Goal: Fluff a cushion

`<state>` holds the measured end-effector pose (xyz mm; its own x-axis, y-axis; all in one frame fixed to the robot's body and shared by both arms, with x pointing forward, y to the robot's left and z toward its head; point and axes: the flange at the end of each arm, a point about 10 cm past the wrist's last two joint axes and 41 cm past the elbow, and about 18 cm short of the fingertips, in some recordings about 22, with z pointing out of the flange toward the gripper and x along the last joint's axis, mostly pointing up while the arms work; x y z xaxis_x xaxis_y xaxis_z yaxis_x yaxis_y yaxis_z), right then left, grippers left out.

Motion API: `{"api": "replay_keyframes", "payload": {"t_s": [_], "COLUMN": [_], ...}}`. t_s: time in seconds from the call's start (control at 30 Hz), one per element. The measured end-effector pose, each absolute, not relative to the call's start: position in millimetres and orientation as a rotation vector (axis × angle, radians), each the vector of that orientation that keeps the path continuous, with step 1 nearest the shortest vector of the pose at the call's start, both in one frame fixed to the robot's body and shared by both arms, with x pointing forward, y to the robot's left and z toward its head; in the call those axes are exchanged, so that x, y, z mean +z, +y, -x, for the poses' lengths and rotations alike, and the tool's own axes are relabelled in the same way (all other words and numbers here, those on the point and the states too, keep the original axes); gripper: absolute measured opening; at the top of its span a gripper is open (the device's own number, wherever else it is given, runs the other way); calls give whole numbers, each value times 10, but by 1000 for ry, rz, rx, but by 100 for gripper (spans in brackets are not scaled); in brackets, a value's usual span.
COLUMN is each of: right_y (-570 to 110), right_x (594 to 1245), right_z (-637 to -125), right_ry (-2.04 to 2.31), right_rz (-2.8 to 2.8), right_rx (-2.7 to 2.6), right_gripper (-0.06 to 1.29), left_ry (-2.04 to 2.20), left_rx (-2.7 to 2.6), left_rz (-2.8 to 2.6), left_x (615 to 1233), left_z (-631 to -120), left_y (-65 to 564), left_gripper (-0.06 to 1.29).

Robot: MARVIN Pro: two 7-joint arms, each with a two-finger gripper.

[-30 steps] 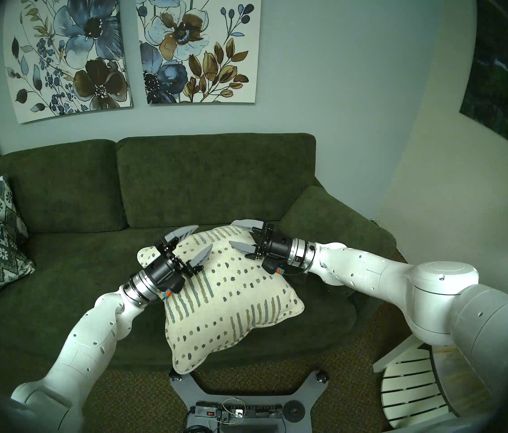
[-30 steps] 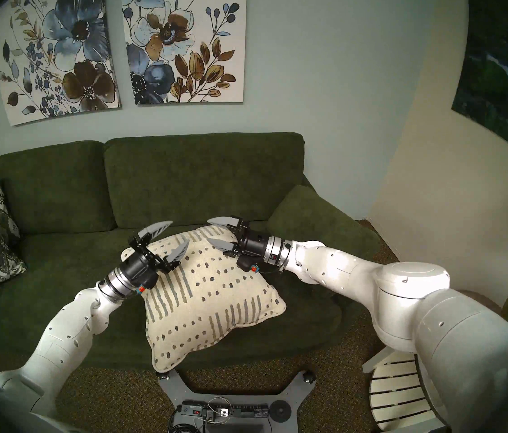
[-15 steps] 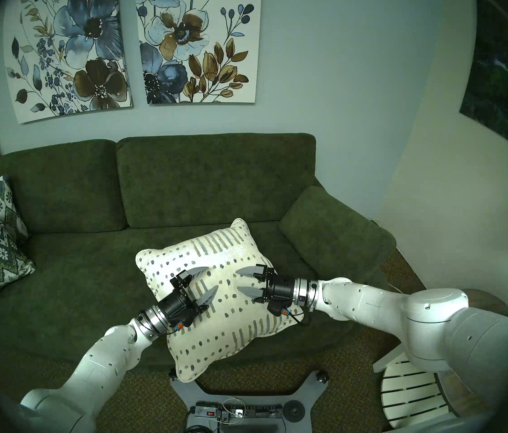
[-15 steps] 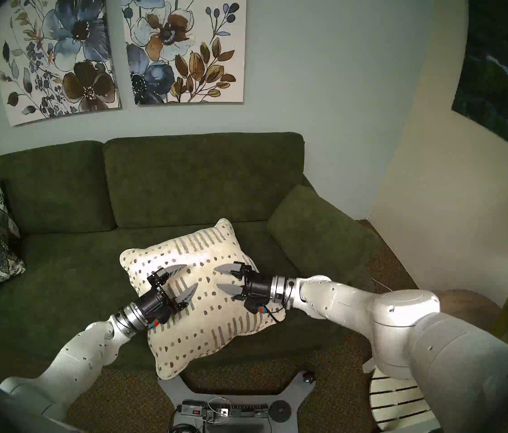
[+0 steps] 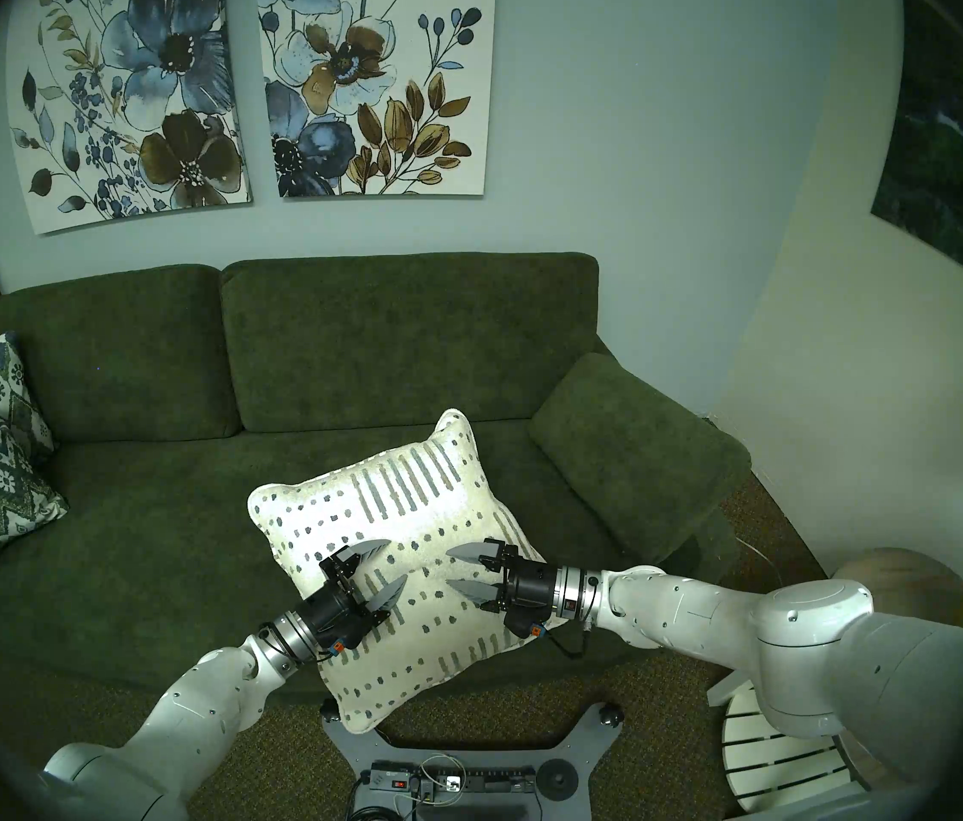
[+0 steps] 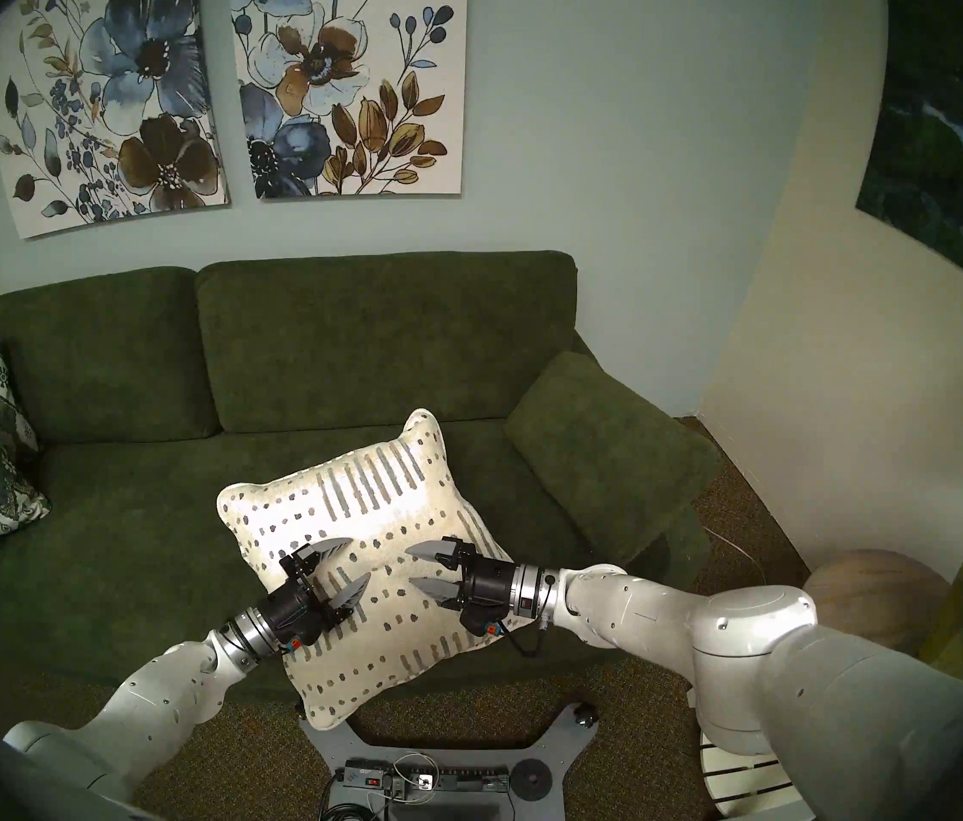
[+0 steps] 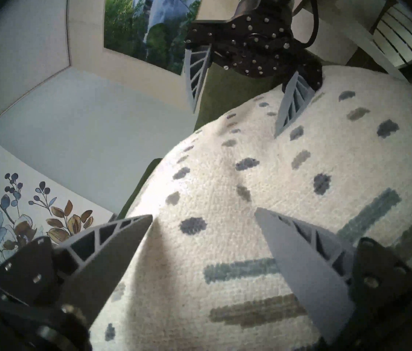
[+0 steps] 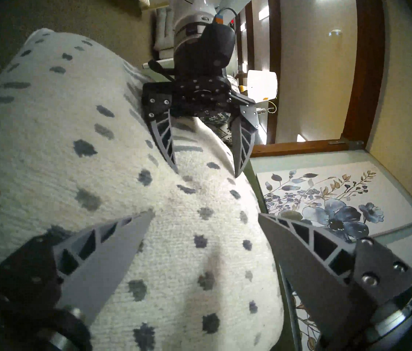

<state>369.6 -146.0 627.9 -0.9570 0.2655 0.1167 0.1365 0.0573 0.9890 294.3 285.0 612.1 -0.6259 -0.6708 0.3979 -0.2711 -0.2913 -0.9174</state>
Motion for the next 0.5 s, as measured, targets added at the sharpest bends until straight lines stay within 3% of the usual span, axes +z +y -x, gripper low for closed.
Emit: {"api": "replay_keyframes", "payload": {"t_s": [0.5], "right_y": [-1529], "right_x": [6103], "right_z": [-3490], "right_ry": [2184], "right_rz": [-541], "right_rx": [2060], "right_gripper": [112], "left_ry": [1653], "left_rx": [-1991], "left_rz": [1259], "left_x": [6017], "left_z": [-2843], "left_y": [2976], "left_gripper": [115]}}
